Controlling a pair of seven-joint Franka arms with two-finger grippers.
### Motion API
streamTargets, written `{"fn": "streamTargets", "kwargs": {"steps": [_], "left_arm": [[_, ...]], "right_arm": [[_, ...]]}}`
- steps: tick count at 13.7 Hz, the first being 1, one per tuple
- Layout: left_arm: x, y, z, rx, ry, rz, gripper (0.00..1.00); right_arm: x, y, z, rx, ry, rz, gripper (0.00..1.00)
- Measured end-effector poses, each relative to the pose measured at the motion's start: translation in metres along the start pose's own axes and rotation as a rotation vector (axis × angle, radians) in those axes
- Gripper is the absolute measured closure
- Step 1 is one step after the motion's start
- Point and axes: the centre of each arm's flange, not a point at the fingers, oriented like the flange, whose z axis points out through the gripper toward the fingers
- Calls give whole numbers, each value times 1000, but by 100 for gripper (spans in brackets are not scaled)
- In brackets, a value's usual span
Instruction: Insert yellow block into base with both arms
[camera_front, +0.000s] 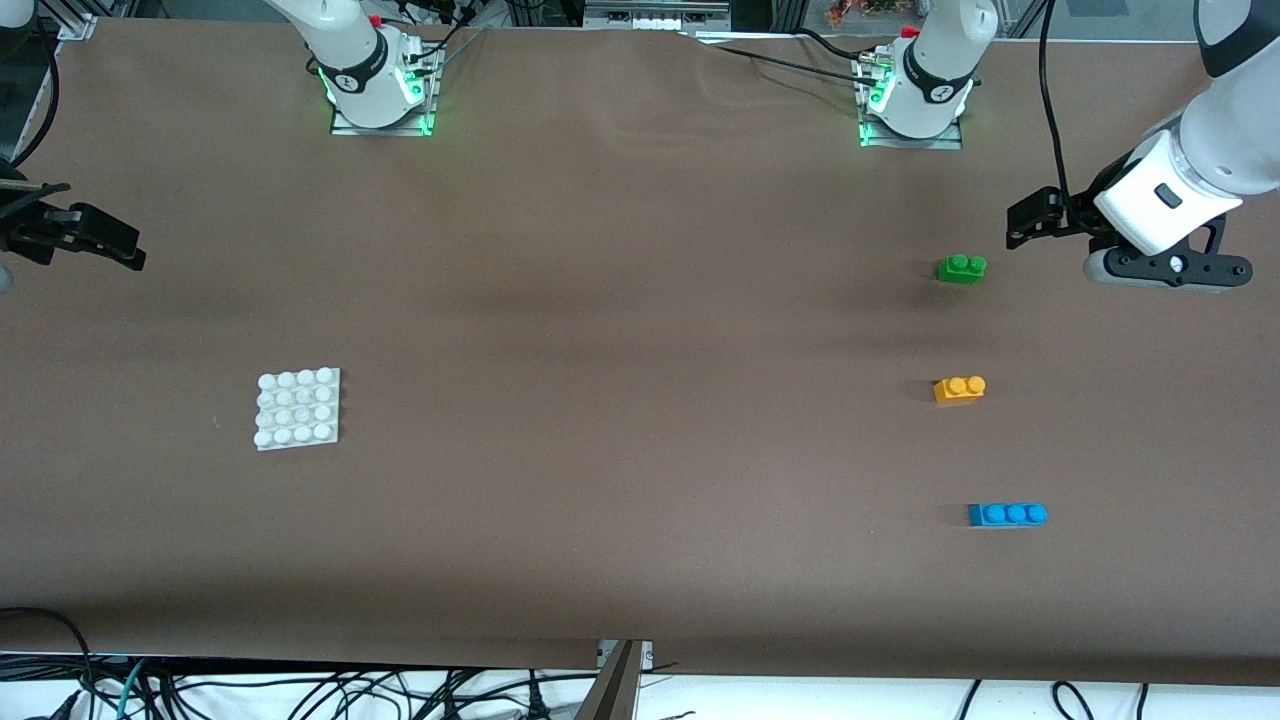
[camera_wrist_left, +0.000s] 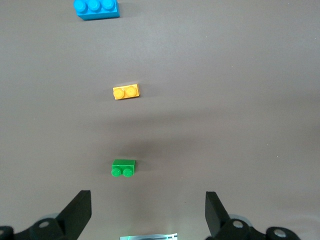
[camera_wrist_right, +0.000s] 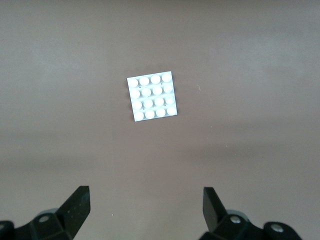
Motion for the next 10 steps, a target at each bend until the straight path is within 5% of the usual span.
{"fn": "streamTargets", "kwargs": {"steps": [10], "left_arm": [[0,0,0,0,0,0,0]], "right_arm": [[0,-5,0,0,-1,-9,0]]}}
